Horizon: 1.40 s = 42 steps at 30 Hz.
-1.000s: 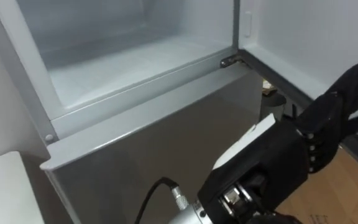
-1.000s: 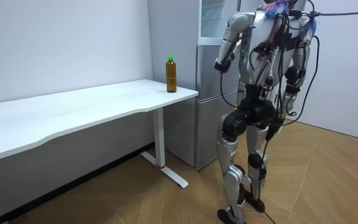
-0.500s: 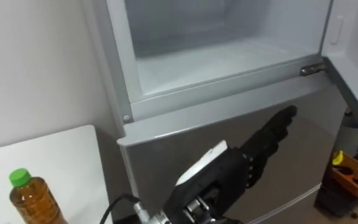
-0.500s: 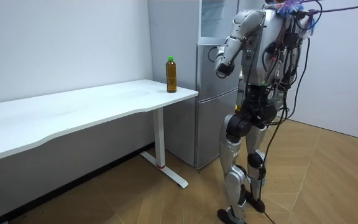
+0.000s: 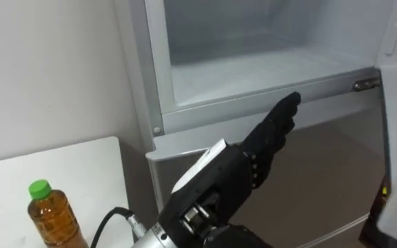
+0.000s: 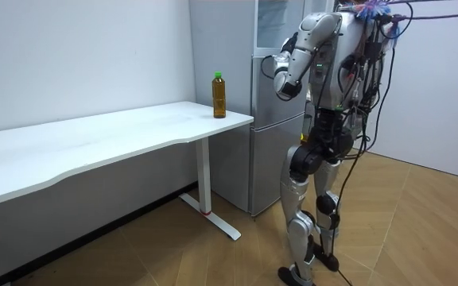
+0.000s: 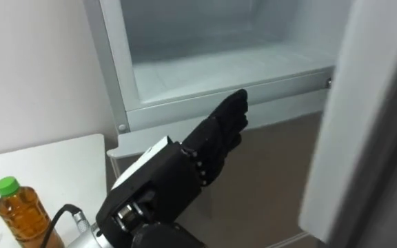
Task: Put the bottle in the upper fridge
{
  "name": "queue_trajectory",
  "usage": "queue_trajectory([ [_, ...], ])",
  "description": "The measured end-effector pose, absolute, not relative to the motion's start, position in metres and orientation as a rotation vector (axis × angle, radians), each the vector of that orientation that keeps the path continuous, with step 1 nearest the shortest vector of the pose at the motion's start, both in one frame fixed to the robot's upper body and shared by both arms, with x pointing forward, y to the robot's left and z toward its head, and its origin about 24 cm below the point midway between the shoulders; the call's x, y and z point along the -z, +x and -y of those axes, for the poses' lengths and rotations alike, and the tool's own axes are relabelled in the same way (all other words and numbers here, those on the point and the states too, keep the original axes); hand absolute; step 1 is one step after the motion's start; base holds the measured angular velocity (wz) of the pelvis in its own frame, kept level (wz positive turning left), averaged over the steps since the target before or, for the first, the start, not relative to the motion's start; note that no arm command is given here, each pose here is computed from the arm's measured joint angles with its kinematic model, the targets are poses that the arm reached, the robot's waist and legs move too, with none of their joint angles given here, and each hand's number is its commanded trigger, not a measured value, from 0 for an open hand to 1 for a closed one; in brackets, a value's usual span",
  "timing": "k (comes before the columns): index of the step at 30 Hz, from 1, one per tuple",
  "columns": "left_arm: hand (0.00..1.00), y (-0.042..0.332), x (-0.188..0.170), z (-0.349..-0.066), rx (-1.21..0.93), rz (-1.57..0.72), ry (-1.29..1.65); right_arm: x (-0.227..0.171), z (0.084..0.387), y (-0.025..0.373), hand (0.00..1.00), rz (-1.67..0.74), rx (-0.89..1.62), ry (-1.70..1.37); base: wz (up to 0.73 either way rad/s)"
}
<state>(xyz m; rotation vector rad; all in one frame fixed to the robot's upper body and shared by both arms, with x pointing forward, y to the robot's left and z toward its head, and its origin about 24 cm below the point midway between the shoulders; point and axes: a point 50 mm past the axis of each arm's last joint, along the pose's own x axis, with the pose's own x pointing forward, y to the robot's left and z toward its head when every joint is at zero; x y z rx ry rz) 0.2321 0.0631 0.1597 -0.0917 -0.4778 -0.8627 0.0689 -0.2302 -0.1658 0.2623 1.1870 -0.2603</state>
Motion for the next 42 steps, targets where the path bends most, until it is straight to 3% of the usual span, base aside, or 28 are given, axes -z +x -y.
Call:
queue_trajectory([
  [14, 0.0, 0.23, -0.162, -0.056, 0.885, 0.488, -0.106, 0.164, 0.238, 0.066, 0.0, -1.157, 0.312, 0.323, -0.06],
  [42, 0.0, 0.225, -0.181, 0.001, 1.173, 0.509, -0.248, 0.163, 0.254, 0.048, 0.0, -1.183, 0.438, 0.312, -0.26],
])
